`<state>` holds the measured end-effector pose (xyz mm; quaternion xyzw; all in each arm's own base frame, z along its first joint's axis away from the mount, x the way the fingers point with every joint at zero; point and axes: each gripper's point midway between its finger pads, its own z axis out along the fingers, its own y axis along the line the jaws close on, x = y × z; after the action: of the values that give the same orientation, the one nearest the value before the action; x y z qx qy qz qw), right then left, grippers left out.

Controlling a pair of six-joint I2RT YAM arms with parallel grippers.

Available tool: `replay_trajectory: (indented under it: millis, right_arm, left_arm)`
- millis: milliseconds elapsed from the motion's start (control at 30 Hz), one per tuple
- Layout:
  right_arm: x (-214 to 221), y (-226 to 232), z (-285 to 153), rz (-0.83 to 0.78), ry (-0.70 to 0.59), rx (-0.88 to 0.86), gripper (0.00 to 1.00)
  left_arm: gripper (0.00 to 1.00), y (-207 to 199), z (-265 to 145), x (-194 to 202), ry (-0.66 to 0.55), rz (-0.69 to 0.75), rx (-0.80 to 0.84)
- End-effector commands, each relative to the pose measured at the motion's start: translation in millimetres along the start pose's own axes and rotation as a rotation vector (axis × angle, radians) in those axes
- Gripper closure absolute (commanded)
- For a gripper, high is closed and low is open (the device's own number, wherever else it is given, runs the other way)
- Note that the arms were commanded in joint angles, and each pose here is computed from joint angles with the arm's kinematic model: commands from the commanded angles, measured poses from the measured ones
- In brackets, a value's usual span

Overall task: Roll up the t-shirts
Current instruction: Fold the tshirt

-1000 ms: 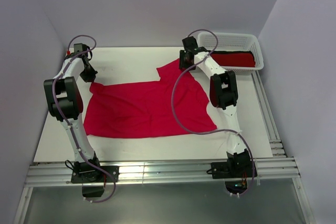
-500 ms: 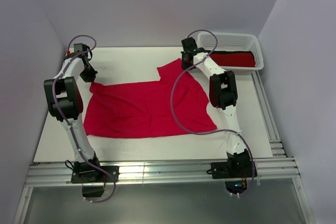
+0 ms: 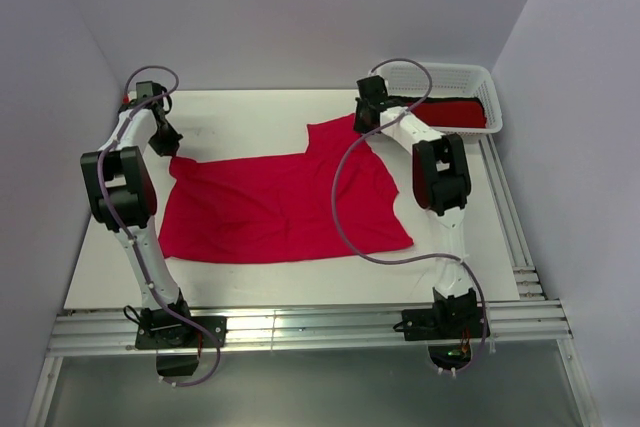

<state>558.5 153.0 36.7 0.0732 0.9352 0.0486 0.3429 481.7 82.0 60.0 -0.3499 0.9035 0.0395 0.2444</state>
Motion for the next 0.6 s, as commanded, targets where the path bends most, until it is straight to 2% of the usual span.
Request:
replay_trajectory:
  millis: [0,267,567]
  right_arm:
    - [-77.0,8.4,-45.7,0.075,-0.226,-0.072,1.00]
    - [-91.6,6.4,-65.5,0.115,-0.282,-0.157,1.00]
    - [-89.9,3.6,-75.7,0.132,-0.254,-0.212,1.00]
  left_arm:
    - [1.00,0.2,-14.7,-20.9,-0.032,-0.065,0.022]
    - [1.00,7.7,-7.5,-18.1,-0.006,-0.107,0.022]
    - [1.00,2.0,-8.3,-18.8,0.003,-0.126,0.067]
